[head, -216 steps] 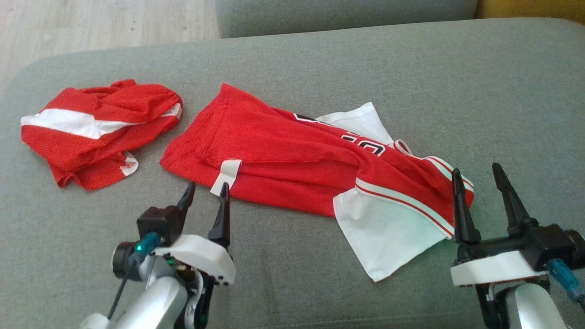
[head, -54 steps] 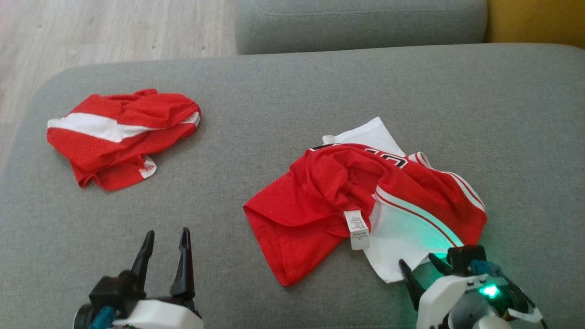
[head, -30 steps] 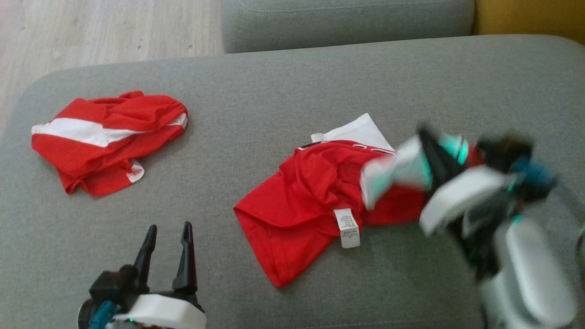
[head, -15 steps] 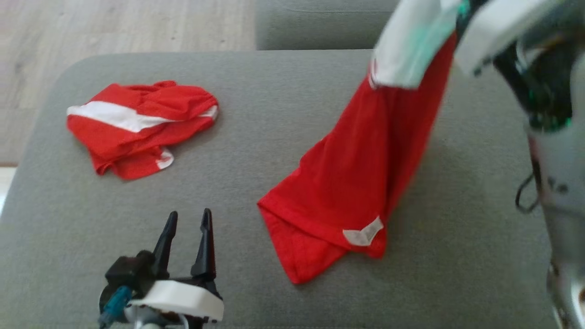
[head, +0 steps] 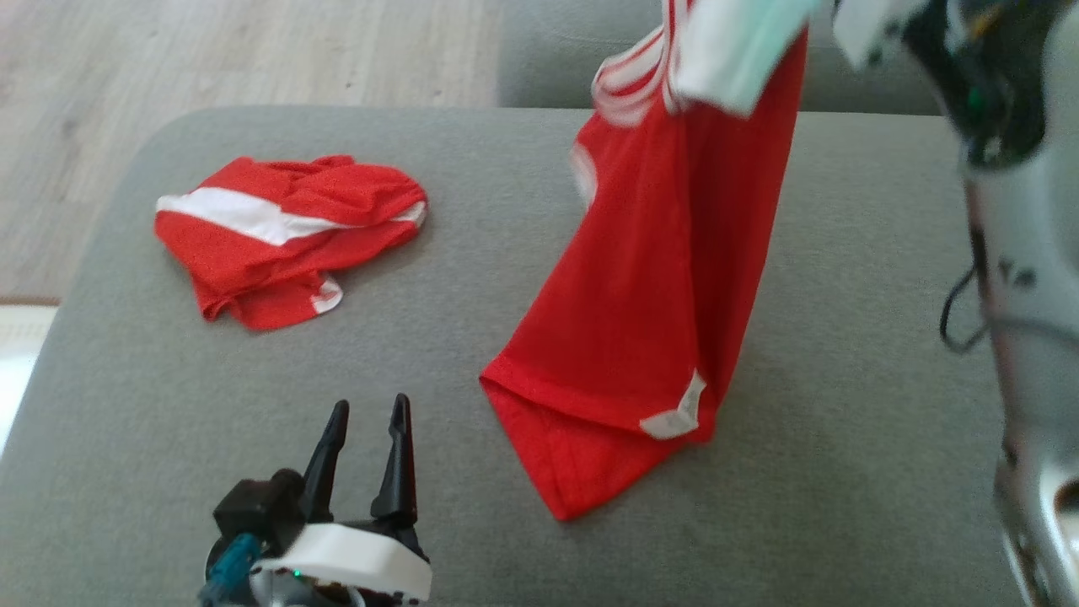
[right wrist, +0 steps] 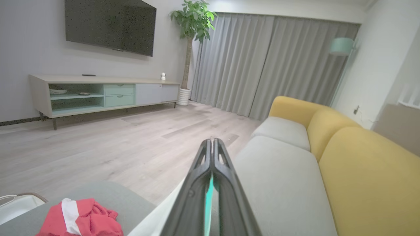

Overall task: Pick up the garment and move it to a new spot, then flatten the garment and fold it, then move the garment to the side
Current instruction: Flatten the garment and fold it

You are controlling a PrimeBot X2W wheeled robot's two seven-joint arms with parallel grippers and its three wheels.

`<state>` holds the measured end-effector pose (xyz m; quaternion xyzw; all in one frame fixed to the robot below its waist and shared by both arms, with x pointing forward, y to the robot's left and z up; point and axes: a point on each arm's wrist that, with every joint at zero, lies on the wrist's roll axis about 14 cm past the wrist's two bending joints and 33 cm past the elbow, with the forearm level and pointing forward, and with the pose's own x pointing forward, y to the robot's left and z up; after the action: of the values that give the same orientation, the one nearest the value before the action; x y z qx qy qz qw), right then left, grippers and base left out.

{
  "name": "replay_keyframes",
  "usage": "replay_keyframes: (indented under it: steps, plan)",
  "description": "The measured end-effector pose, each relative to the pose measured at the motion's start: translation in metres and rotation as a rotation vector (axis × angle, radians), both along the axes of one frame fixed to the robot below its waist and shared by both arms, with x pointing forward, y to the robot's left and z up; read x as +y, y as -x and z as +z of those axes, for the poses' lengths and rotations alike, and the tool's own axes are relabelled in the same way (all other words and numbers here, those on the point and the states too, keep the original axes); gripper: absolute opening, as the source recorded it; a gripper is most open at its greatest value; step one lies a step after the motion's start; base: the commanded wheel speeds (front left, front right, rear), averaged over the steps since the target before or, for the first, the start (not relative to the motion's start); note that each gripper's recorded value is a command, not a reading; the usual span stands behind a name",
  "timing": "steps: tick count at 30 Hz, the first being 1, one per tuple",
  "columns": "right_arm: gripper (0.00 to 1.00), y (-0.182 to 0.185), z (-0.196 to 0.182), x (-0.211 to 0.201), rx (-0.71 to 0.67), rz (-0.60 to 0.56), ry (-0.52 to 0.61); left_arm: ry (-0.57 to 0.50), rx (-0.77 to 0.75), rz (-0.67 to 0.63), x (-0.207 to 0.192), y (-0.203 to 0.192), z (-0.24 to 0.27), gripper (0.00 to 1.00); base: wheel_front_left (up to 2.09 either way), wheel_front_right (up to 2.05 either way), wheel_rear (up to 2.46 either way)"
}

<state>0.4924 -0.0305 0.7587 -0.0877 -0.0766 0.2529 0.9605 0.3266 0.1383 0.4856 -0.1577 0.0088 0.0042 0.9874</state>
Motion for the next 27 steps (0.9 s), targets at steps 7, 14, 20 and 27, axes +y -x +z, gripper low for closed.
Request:
replay_keyframes:
  steps: [7, 14, 20, 27]
  plan:
    - [0.00, 0.002, -0.081, -0.070, 0.197, -0.160, -0.031, 0.003, 0.009, -0.062, -0.015, -0.004, -0.004, 1.00, 0.00, 0.00, 0.00]
    - [0.00, 0.019, -0.179, -0.174, 0.434, -0.424, 0.031, 0.002, 0.039, -0.154, -0.037, -0.012, -0.015, 1.00, 0.00, 0.00, 0.00]
    - [0.00, 0.036, -0.253, -0.216, 0.629, -0.545, 0.074, -0.001, 0.052, -0.205, -0.047, -0.026, -0.022, 1.00, 0.00, 0.00, 0.00]
    - [0.83, 0.051, -0.300, -0.235, 0.744, -0.597, 0.148, -0.010, 0.070, -0.218, -0.047, -0.028, -0.030, 1.00, 0.00, 0.00, 0.00]
